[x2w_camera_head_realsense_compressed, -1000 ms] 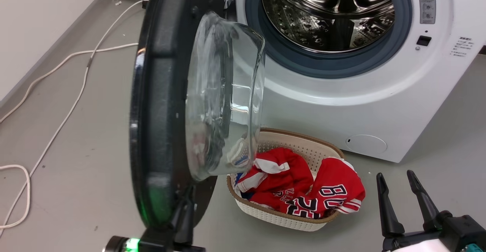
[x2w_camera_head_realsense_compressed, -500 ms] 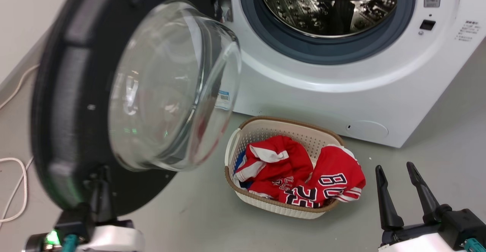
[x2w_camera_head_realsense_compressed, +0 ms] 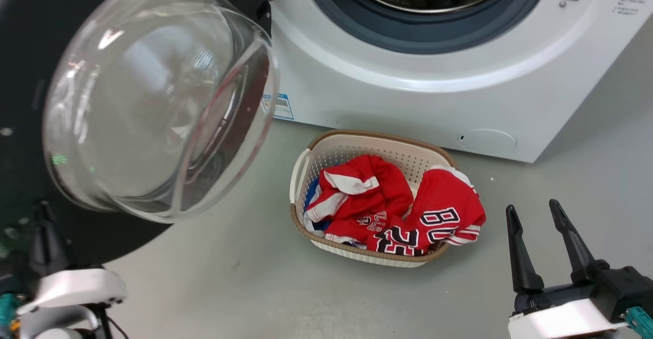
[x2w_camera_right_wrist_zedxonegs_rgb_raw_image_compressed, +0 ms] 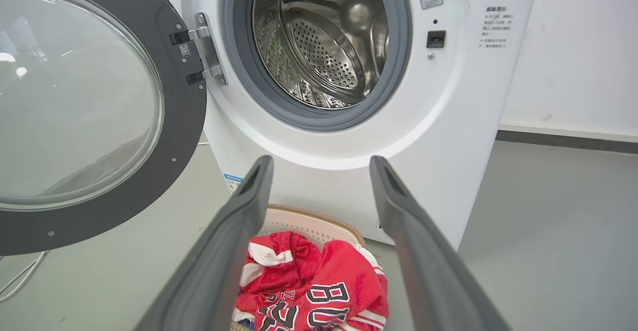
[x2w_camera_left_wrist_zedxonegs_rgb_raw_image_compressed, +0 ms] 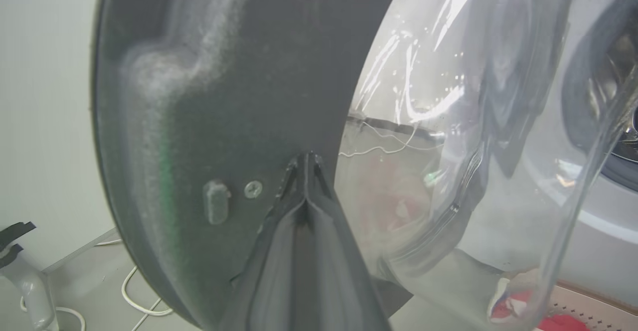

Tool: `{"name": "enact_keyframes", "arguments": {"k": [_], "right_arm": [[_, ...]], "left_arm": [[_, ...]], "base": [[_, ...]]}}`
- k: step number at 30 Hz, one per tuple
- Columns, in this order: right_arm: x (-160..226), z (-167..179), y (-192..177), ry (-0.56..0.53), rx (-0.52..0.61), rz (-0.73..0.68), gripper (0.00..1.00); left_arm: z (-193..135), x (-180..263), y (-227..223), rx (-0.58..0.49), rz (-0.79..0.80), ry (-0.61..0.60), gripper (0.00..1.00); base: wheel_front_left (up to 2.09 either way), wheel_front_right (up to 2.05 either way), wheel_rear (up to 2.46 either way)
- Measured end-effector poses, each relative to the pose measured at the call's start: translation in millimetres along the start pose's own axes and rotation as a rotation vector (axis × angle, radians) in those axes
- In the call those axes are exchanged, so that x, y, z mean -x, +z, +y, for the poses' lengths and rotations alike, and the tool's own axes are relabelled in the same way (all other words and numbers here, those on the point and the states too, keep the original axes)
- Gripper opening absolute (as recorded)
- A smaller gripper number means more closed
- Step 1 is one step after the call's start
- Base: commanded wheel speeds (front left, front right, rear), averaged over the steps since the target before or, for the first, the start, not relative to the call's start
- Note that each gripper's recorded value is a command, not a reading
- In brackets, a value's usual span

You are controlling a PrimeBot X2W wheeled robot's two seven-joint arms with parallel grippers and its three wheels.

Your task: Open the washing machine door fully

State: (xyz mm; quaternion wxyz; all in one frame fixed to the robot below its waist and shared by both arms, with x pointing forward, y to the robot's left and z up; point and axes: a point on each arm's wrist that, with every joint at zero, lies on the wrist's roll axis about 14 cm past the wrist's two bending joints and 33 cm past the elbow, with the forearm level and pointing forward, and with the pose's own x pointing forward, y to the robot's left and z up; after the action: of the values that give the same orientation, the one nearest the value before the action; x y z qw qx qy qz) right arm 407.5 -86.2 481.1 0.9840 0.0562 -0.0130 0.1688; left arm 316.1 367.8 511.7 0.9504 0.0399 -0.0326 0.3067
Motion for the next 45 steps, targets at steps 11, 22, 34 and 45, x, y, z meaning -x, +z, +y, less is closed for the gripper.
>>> {"name": "enact_keyframes", "arguments": {"k": [11, 22, 34, 45], "right_arm": [[-12, -11, -11, -0.02, 0.013, 0.017, 1.0], [-18, -18, -16, -0.033, 0.025, 0.024, 1.0], [-19, -28, -21, -0.057, 0.035, 0.033, 1.0], [-17, -29, -14, -0.063, 0.041, 0.019, 1.0]], "left_arm": [[28, -37, -6, -0.021, 0.009, 0.085, 0.0], [48, -69, -5, -0.021, 0.003, 0.139, 0.0], [53, -93, -18, -0.018, 0.043, 0.153, 0.0], [60, -97, -19, -0.008, 0.056, 0.158, 0.0]], "base": [[0.0, 0.0, 0.0], [0.0, 0.0, 0.0], [0.0, 0.0, 0.0], [0.0, 0.0, 0.0]]}}
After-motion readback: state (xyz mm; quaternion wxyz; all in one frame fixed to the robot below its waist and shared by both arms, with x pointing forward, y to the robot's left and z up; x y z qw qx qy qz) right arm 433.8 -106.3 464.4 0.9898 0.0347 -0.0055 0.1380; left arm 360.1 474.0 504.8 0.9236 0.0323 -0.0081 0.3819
